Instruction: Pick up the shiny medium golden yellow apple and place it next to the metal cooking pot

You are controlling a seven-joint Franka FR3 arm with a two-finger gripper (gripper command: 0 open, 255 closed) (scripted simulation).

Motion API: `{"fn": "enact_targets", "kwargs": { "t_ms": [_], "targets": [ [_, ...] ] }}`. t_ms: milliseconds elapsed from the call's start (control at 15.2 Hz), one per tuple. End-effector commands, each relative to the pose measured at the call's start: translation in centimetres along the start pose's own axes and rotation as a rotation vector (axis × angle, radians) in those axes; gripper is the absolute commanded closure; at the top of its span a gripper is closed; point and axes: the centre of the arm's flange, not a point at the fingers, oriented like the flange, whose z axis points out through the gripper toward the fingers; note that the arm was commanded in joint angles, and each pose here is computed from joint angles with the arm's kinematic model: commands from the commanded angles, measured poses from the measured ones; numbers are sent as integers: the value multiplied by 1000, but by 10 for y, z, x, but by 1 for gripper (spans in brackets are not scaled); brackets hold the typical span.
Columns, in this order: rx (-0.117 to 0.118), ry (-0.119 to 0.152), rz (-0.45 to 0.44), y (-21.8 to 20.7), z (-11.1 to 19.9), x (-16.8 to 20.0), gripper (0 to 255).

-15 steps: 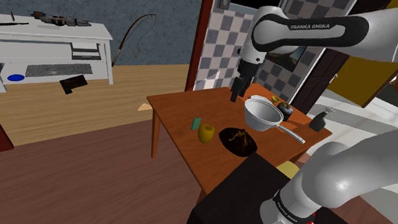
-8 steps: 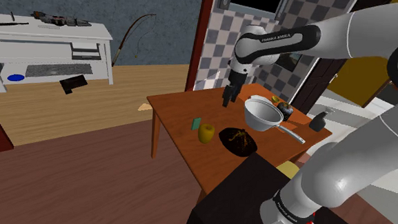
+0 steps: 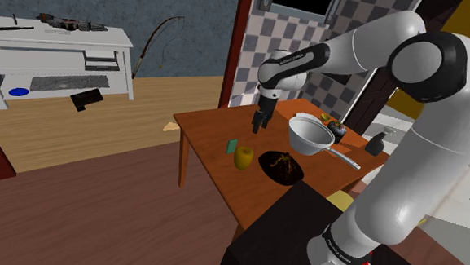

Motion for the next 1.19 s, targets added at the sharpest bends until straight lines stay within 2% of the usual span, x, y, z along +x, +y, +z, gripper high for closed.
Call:
{"fn": "enact_targets", "kwargs": {
  "t_ms": [0,726,1122],
  "targets": [
    [4,-5,-1,16,20,14,0],
    [29,-36,-5,94,121,90,0],
    [31,-38,-5,98,154,94,0]
  ]
}}
